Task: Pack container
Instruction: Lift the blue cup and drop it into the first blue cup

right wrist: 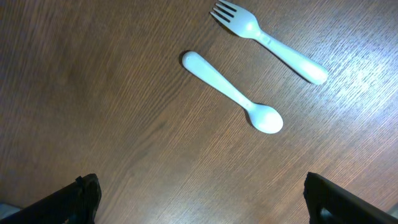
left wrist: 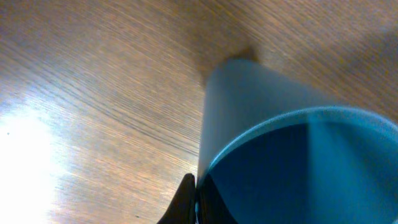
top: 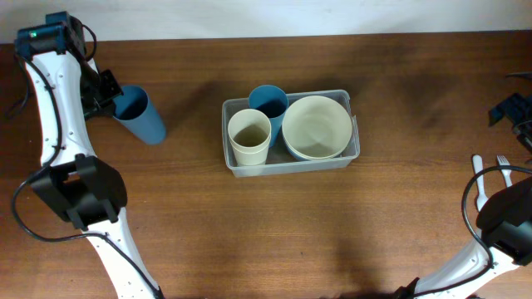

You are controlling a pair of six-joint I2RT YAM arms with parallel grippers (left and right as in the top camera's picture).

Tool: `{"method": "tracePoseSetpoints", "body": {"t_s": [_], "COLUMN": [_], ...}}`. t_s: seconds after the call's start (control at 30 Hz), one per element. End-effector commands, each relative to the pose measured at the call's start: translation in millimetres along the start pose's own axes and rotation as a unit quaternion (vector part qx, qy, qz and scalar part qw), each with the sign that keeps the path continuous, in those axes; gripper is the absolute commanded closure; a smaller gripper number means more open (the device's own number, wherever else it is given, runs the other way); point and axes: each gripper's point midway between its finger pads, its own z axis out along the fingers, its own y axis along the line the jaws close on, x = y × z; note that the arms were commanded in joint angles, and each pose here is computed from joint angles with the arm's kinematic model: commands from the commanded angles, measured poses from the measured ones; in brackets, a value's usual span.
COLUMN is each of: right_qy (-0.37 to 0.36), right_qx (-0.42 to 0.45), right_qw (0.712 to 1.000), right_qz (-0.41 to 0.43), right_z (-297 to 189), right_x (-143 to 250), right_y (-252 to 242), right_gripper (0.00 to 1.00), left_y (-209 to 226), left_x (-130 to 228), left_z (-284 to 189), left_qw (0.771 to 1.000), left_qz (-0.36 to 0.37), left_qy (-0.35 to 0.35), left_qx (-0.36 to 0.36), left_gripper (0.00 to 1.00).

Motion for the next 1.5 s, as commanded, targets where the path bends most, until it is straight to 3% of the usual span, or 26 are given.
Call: {"method": "tracePoseSetpoints", "body": {"t_s": [0.0,0.23,0.4,0.53,0.7,0.97,1.07,1.27,1.47], "right_qy": [-0.002,-0.002,-0.002,-0.002,-0.002,-0.002,-0.002,-0.002,-0.002], "right_qx": [0.005,0.005,0.006,0.006,0.006,0.005,0.005,0.005,0.006], "right_qw": [1.000,1.000,1.000,1.000,1.000,1.000,1.000,1.000,1.000], "right_qz": [0.003,0.003,0.003,0.003,0.003,0.003,0.003,0.003,0.003], "right_z": [0.9,0.9,1.1,1.1,1.1,0.9,0.9,0.9,1.1], "right_x": [-1.6,-1.6,-1.6,-1.6,-1.6,-1.6,-1.6,-1.6,-1.6], "right_y": [-2.4,-2.4,-2.4,-2.4,-2.4,-2.4,-2.4,-2.4,-2.4], "right_gripper": [0.01,0.01,0.01,0.01,0.01,0.01,0.01,0.01,0.01], "left_y": [0.5,-18.1,-63.8,-115.0,-165.8,-202.7,-211.3,-214.7,-219.7], "left_x": [-1.1,-18.4,-7.0,37.5,109.8,179.9,187.0,180.9,162.7], "left_z": [3.9,-65.2,-149.1,-203.8,-254.2,-283.9,-270.5,-218.8,-195.0], "left_qw": [1.000,0.993,0.965,0.923,0.861,0.813,0.817,0.847,0.856], "left_qz": [-0.002,0.025,0.075,0.198,0.338,0.412,0.423,0.428,0.426], "left_qy": [0.004,-0.094,-0.191,-0.235,-0.278,-0.282,-0.257,-0.187,-0.187], "left_qx": [0.006,0.062,0.165,0.231,0.259,0.299,0.295,0.254,0.223], "left_gripper": [0.98,0.98,0.98,0.99,0.98,0.98,0.99,0.98,0.99]}}
